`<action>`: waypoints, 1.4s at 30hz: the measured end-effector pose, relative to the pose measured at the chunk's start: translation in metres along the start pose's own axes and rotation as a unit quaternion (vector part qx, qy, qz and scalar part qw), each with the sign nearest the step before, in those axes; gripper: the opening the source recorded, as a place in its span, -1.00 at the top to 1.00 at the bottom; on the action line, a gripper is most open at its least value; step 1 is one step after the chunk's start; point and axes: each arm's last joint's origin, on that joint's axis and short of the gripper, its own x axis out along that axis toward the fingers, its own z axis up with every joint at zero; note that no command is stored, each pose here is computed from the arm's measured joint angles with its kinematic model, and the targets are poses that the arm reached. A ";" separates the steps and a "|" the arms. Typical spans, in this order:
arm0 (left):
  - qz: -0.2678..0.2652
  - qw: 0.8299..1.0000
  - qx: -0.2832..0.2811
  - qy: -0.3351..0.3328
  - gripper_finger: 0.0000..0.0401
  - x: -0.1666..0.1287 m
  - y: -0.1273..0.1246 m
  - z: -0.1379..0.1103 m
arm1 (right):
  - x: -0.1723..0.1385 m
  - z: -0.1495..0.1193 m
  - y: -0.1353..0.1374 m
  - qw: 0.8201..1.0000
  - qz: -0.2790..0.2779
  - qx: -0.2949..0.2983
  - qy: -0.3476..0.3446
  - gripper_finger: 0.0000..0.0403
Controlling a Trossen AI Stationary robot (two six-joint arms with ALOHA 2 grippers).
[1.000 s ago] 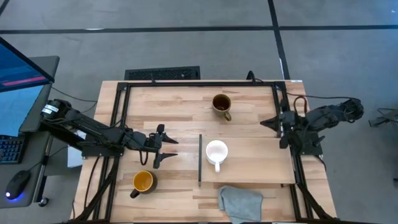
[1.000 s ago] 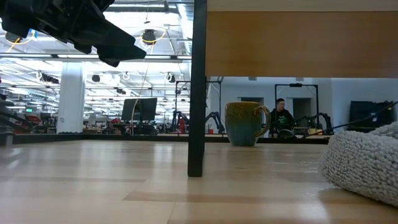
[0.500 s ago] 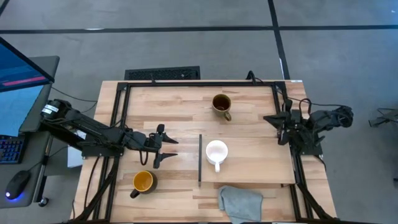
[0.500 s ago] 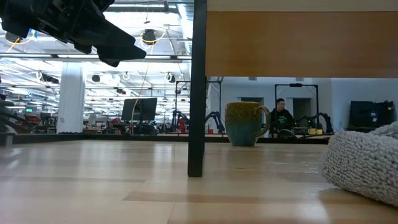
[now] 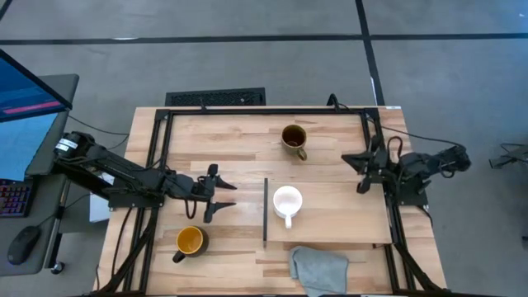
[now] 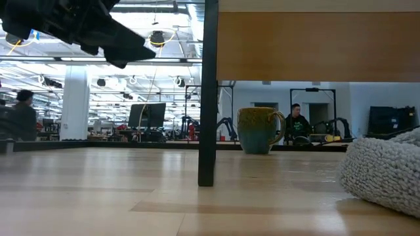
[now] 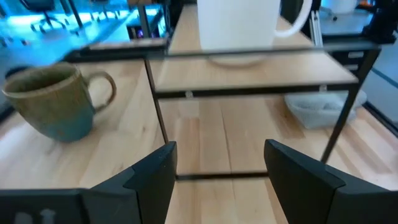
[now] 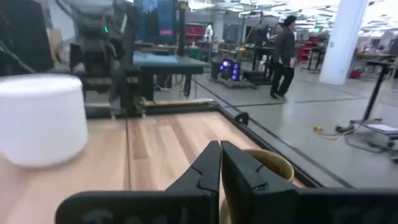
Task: Stack small to large cups/mugs on shelf
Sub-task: Put the black mug on the center of the table
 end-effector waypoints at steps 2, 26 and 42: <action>0.001 1.000 -0.001 -0.010 -0.16 0.000 0.000 0.002 | 0.002 -0.002 0.000 1.000 -0.006 -0.002 -0.003 0.83; -0.120 0.990 -0.078 0.007 -0.16 -0.014 -0.004 0.007 | 0.004 -0.003 -0.005 0.999 -0.042 -0.006 0.001 0.83; -0.192 0.950 0.049 0.240 -0.16 -0.035 -0.011 0.048 | 0.004 -0.003 -0.005 0.999 -0.041 0.000 0.000 0.83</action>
